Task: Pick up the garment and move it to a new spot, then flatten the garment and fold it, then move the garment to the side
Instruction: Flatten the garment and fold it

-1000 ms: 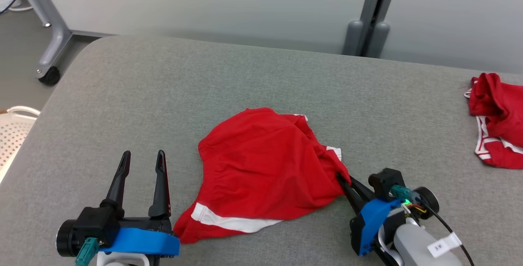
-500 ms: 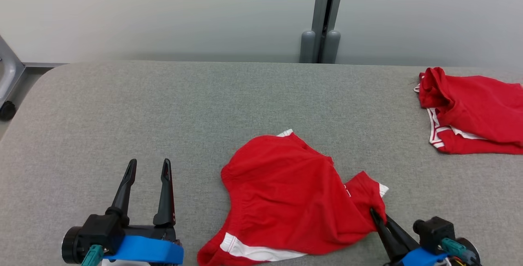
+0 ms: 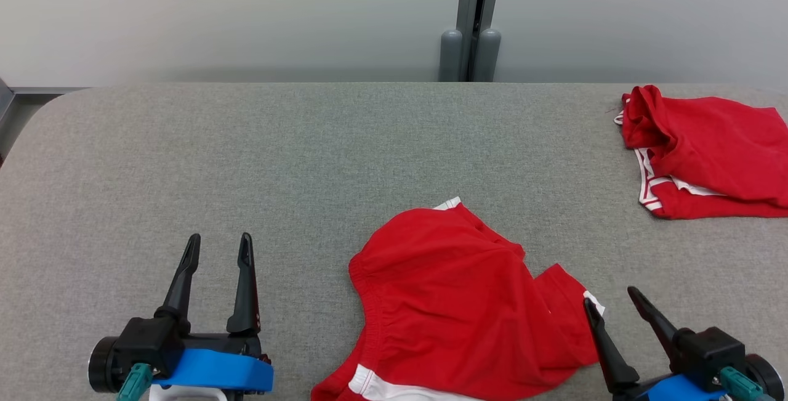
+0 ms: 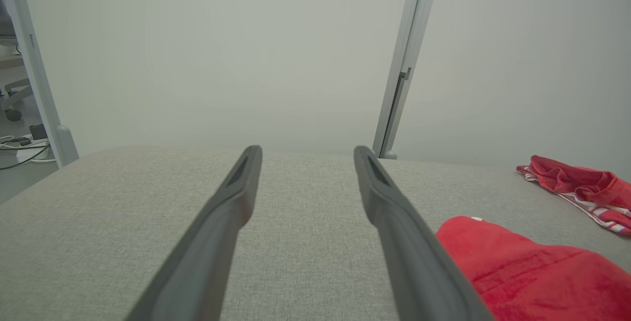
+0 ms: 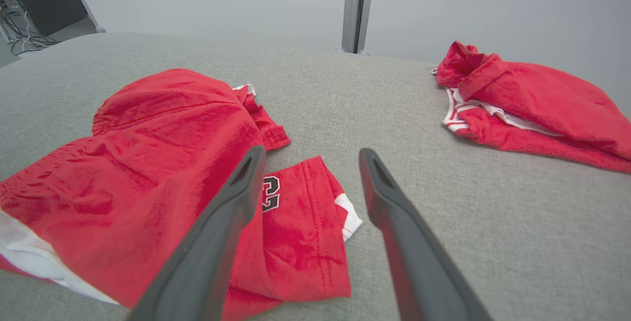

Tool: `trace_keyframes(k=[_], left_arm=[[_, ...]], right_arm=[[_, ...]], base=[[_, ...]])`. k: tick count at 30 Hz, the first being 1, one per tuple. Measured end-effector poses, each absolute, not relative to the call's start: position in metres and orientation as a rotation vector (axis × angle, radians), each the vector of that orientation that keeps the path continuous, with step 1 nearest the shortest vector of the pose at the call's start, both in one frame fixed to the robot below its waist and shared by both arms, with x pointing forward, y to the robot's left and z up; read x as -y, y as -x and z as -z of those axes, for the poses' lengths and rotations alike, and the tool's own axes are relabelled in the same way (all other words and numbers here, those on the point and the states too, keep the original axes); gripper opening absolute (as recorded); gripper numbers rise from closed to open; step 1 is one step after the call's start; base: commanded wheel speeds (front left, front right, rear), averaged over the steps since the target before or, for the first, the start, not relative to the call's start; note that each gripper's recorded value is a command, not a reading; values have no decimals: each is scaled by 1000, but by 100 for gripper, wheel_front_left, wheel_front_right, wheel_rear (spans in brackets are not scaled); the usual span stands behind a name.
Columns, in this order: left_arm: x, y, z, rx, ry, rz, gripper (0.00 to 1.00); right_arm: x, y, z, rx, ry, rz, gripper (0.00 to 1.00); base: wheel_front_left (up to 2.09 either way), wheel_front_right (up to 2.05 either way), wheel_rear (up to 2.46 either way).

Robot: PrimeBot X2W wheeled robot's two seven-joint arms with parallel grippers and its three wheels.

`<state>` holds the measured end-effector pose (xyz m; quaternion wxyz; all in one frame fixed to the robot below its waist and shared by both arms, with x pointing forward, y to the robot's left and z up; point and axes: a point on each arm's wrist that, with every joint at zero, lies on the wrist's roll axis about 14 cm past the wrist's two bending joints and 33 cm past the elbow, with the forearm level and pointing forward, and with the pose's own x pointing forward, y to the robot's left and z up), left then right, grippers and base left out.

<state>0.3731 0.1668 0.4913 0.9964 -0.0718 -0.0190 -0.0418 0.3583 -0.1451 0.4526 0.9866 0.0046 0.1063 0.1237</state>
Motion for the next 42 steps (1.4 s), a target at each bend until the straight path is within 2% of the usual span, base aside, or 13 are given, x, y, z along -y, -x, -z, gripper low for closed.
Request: trace_keyframes(k=[4,11,18,25,36,38,39,42], left_arm=[[-169,-374,-492,40,139,79,100],[-173,-375,-493,43,134,70,100],[-176,-376,-491,39,132,60,100],[-184,-374,-492,42,132,36,100],[-190,-371,-486,24,141,14,100],[-188,-372,-485,20,143,19,100],[-188,-372,-485,20,143,21,100],[-187,-374,-488,28,142,24,100]], right_arm=[[136,-372,-469,-162,12,-281,100],[92,-398,-491,-93,58,-429,100],[64,-432,-496,-81,110,-517,100],[50,-446,-461,-194,153,-575,100],[53,-419,-381,-492,183,-614,100],[52,-419,-379,-502,175,-616,25],[51,-423,-382,-497,173,-617,0],[45,-433,-393,-452,178,-630,0]], base=[[0,0,0],[0,0,0],[0,0,0],[0,0,0],[0,0,0],[0,0,0],[0,0,0],[0,0,0]])
